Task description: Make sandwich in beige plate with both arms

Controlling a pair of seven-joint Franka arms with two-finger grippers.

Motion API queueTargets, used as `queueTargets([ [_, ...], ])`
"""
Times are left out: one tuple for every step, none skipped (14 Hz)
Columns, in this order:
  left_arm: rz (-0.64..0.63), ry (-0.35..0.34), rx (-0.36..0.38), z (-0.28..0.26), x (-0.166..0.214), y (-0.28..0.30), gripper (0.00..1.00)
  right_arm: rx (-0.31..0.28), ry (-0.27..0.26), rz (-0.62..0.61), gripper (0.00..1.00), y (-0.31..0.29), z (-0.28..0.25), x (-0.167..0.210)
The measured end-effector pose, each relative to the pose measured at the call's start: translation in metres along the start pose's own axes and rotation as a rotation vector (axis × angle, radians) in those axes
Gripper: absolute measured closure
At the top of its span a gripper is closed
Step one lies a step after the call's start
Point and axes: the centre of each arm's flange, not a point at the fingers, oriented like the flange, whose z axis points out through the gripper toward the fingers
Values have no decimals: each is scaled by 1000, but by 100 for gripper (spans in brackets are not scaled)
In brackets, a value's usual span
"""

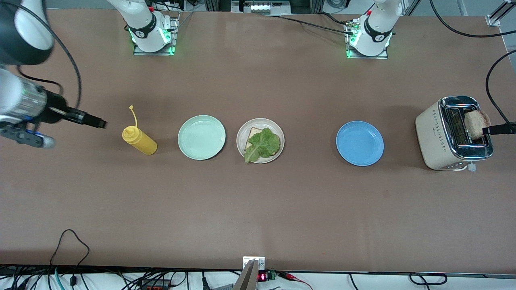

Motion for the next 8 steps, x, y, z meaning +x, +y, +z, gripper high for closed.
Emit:
queueTargets([
  [3,-9,18,3,0,-3,0,-34,17,-62,0,20,-11,-2],
  [3,-16,22,5,1,-4,0,-69,34,-105,0,34,-21,-5],
  [6,-24,20,10,2,-6,0,-94,47,-126,0,42,-30,-10],
  [13,-37,14,17,3,-11,0,-107,48,-131,0,47,-38,-15],
  [20,-51,5,26,3,-18,0,-114,37,-130,0,51,-46,-21],
  [22,-65,-5,35,4,-25,0,-117,31,-127,0,53,-51,-25],
  [22,-77,-15,42,4,-29,0,-119,33,-125,0,54,-55,-26],
  [24,-87,-25,48,4,-30,0,-121,35,-124,0,55,-56,-26],
])
